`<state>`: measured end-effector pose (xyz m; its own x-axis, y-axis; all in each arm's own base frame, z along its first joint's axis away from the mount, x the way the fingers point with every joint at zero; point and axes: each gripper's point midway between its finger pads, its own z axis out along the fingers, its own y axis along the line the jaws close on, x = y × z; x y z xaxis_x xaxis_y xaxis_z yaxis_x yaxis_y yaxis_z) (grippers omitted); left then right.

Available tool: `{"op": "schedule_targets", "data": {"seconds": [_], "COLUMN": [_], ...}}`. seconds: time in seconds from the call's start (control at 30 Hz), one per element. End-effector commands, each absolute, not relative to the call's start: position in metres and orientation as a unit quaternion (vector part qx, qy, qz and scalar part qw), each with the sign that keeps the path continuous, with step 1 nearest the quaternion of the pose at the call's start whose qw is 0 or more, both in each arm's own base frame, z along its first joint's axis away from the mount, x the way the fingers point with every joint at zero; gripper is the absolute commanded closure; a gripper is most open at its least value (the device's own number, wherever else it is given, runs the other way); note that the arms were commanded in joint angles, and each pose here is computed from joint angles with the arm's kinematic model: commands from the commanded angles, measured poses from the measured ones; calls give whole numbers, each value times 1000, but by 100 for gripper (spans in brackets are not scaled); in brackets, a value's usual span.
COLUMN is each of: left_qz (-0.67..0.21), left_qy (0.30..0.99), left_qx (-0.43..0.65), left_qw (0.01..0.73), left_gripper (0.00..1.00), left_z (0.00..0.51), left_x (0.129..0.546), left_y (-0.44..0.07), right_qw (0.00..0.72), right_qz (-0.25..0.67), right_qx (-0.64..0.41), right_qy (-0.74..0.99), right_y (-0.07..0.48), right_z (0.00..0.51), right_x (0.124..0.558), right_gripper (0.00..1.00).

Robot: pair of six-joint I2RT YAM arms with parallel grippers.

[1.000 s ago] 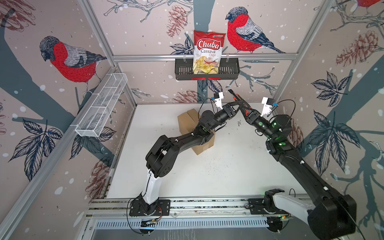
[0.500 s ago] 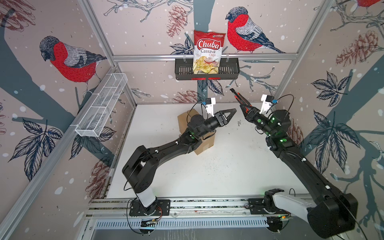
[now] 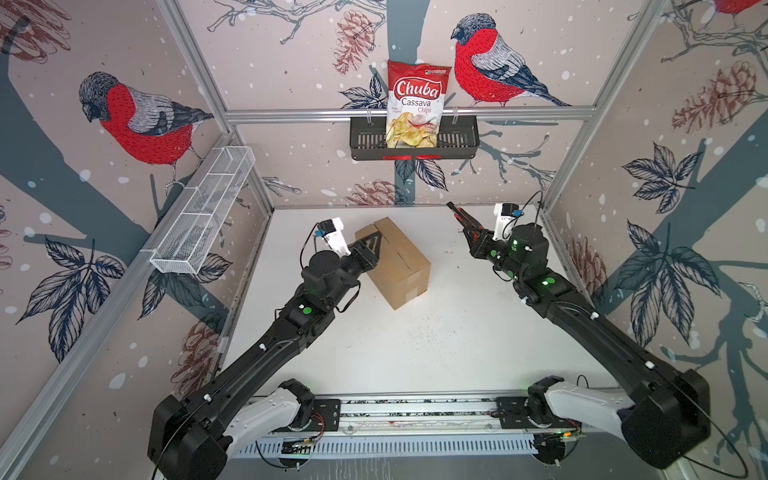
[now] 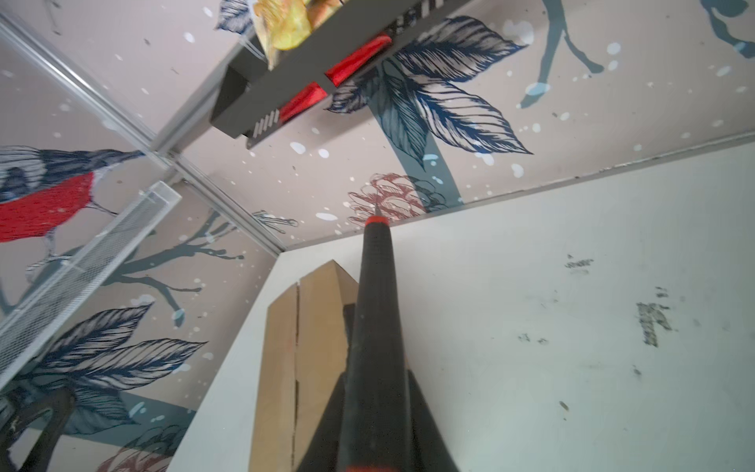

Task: Unpack the express box
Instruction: 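Take the knife with the right gripper while the left gripper opens and withdraws, then lower both grippers beside the box, right gripper holding the knife upright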

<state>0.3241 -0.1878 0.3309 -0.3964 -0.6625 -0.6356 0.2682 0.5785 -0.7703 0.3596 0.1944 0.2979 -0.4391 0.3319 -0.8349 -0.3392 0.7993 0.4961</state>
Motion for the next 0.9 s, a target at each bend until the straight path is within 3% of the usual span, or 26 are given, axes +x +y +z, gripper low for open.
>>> {"op": "schedule_targets", "data": {"seconds": [0.0,0.3,0.87], "left_qz": [-366,-298,-273], "left_qy": [753,776,780], "left_qx": [-186,-263,-262], "left_qw": [513,490,499], "left_gripper": [68,74,76], "left_z": [287,217,167], "left_x": [331,373,472], "left_y": [-149,-86,-93], "right_qw": [546,568,544], "right_qz": [272,204,211], "right_qx": [3,-3,-42], "right_qy": [792,798,811], "right_y": [189,199,256], "right_z": [289,257,200], "right_x": [370,396,413], "right_gripper": [100,100,100]}}
